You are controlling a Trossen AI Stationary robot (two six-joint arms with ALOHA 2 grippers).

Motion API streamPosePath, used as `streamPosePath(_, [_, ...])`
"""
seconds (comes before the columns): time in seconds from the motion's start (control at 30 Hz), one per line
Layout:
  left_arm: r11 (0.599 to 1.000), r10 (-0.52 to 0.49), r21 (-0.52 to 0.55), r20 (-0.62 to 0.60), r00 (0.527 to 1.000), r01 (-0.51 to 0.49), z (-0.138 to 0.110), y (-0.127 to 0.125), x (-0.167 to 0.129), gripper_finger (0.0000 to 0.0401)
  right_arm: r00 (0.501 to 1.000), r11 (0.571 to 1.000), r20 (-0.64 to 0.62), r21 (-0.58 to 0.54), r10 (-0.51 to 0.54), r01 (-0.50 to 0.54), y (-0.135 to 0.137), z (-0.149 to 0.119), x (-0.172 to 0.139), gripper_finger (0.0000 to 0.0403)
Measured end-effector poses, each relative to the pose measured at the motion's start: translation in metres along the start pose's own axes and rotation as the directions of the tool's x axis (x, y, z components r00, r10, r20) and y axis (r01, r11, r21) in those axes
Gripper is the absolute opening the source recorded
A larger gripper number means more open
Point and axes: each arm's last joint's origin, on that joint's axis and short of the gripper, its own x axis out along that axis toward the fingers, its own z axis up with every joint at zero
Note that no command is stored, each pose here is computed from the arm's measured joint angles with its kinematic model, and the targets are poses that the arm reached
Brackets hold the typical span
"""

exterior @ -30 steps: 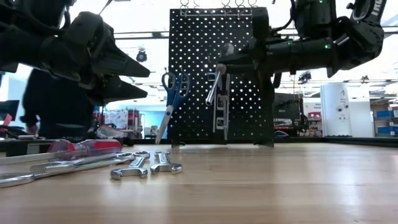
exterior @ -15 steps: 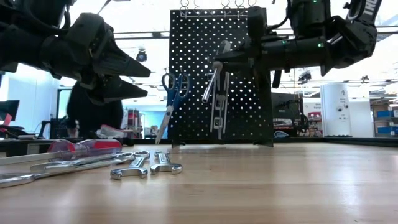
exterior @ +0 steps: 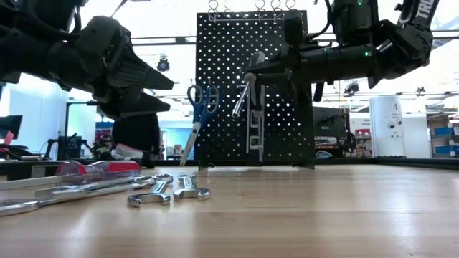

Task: Hang tools onto peg board
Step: Hang the grey screwdriver on the pegboard

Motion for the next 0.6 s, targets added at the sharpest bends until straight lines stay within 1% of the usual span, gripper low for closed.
streamPosePath(0.1, [1.000, 0.000, 0.000, 0.000, 1.000, 0.000, 0.000, 0.000, 0.000, 0.0343, 1.000, 1.000, -0.014, 0.014, -0.006, 0.006, -0.001, 0.000, 0.000, 0.0033])
streamPosePath(0.13, [1.000, 0.000, 0.000, 0.000, 1.000, 0.000, 0.000, 0.000, 0.000, 0.0343, 0.999, 1.000, -0.041, 0.016, 0.008, -0.008, -0.001, -0.001, 0.000, 0.0033])
streamPosePath(0.17, [1.000, 0.000, 0.000, 0.000, 1.000, 0.000, 0.000, 0.000, 0.000, 0.0343, 0.998, 1.000, -0.061, 0.017, -0.002, 0.004, -0.003, -0.004, 0.000, 0.0033])
streamPosePath(0.27, [1.000, -0.001, -0.001, 0.002, 1.000, 0.001, 0.000, 0.000, 0.000, 0.0343, 0.996, 1.000, -0.089, 0.021, 0.023, -0.022, -0.001, -0.005, 0.000, 0.0033])
streamPosePath(0.37, [1.000, -0.003, 0.004, 0.006, 1.000, 0.003, 0.001, -0.001, 0.000, 0.0343, 0.992, 0.997, -0.115, -0.041, 0.057, -0.062, 0.006, -0.012, -0.003, 0.0033])
streamPosePath(0.43, [1.000, -0.008, 0.006, 0.017, 1.000, 0.008, 0.003, -0.002, 0.001, 0.0343, 0.980, 0.992, -0.178, -0.073, 0.090, -0.105, 0.012, -0.019, -0.005, 0.0033])
streamPosePath(0.47, [1.000, -0.011, 0.002, 0.023, 1.000, 0.010, 0.004, -0.003, 0.001, 0.0343, 0.974, 0.991, -0.207, -0.077, 0.089, -0.107, 0.013, -0.023, -0.006, 0.0033])
streamPosePath(0.53, [1.000, -0.017, 0.003, 0.036, 0.999, 0.017, 0.007, -0.005, 0.002, 0.0343, 0.974, 0.995, -0.214, -0.050, 0.068, -0.081, 0.012, -0.024, -0.005, 0.0033])
streamPosePath(0.6, [1.000, -0.027, 0.005, 0.046, 0.999, 0.027, 0.011, -0.007, 0.004, 0.0343, 0.981, 0.999, -0.195, -0.028, 0.021, -0.027, 0.007, -0.021, -0.004, 0.0033])
